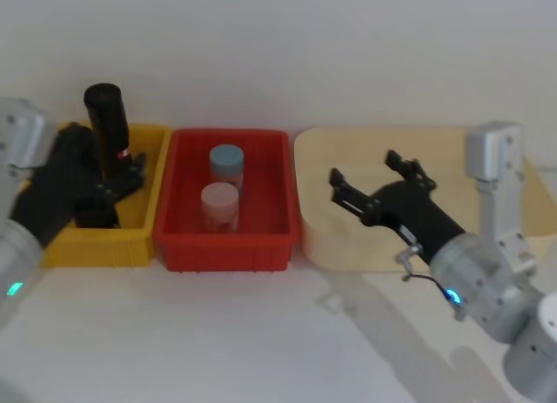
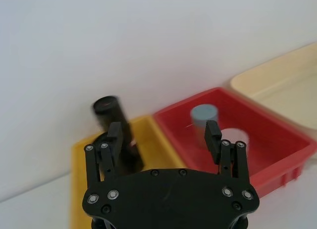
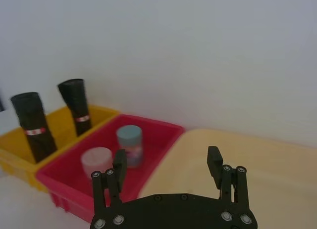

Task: Pick up the garbage bag with the one hand and transfer it to the other hand.

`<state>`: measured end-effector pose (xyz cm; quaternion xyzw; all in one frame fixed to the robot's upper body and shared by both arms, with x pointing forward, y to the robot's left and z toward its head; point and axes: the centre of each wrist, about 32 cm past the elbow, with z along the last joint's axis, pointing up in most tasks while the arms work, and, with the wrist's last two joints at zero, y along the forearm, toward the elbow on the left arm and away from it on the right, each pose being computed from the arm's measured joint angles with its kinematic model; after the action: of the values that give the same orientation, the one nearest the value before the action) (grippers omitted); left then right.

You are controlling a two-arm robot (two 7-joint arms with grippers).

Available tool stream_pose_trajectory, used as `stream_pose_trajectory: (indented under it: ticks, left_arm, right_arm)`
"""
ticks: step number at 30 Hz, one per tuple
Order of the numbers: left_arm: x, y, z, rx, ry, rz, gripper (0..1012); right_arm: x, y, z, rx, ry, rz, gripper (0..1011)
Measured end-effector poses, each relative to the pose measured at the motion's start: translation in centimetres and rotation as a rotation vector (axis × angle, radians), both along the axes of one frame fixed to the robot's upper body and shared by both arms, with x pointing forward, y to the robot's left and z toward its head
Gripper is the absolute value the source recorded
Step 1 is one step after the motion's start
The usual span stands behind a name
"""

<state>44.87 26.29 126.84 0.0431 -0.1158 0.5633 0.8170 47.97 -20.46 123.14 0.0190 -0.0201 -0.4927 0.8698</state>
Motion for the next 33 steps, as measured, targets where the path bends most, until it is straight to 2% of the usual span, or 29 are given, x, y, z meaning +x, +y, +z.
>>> stream_pose_trajectory:
  ticks: [1,2,4,5,6,8,9,12,13,19,22,33]
  left_arm:
    - [-0.09,0.28,0.08,-0.001,0.004,0.002,1001]
    - [-0.38,1.28,0.34,0.001,0.009,0.013,1001]
    - [-0.58,2.17,0.56,0.003,0.014,0.024,1001]
    - [-0.77,3.04,0.71,0.006,0.021,0.034,1001]
    - [-0.87,3.59,0.8,0.009,0.024,0.042,1001]
    - [-0.98,4.37,0.95,0.01,0.031,0.048,1001]
    - [-1.06,5.18,1.09,0.014,0.037,0.057,1001]
    - [-1.05,6.08,1.19,0.015,0.046,0.065,1001]
    - [-0.99,6.63,1.25,0.015,0.053,0.068,1001]
    - [-0.51,7.99,1.34,0.003,0.075,0.067,1000]
    - [-0.1,8.38,1.33,-0.005,0.083,0.065,1001]
    - [1.68,8.82,0.75,-0.041,0.122,0.05,1001]
  right_arm:
    - [0.2,0.3,0.2,0.0,0.0,0.006,1000]
    - [0.4,0.6,0.3,-0.002,0.004,0.013,1000]
    - [1.2,1.6,0.9,-0.01,0.012,0.033,1000]
    - [1.4,1.9,1.1,-0.012,0.014,0.039,1000]
    - [1.9,2.5,1.5,-0.017,0.017,0.049,1000]
    - [2.3,3.1,1.7,-0.023,0.026,0.06,999]
    - [2.5,3.4,1.8,-0.026,0.028,0.065,1000]
    - [3.2,4.3,2.3,-0.04,0.042,0.08,1000]
    - [3.5,4.8,2.5,-0.046,0.048,0.085,1000]
    - [4.4,6.2,3.1,-0.073,0.073,0.102,1000]
    - [4.6,6.5,3.3,-0.081,0.08,0.106,1000]
    - [5.4,8.0,3.8,-0.116,0.14,0.142,1000]
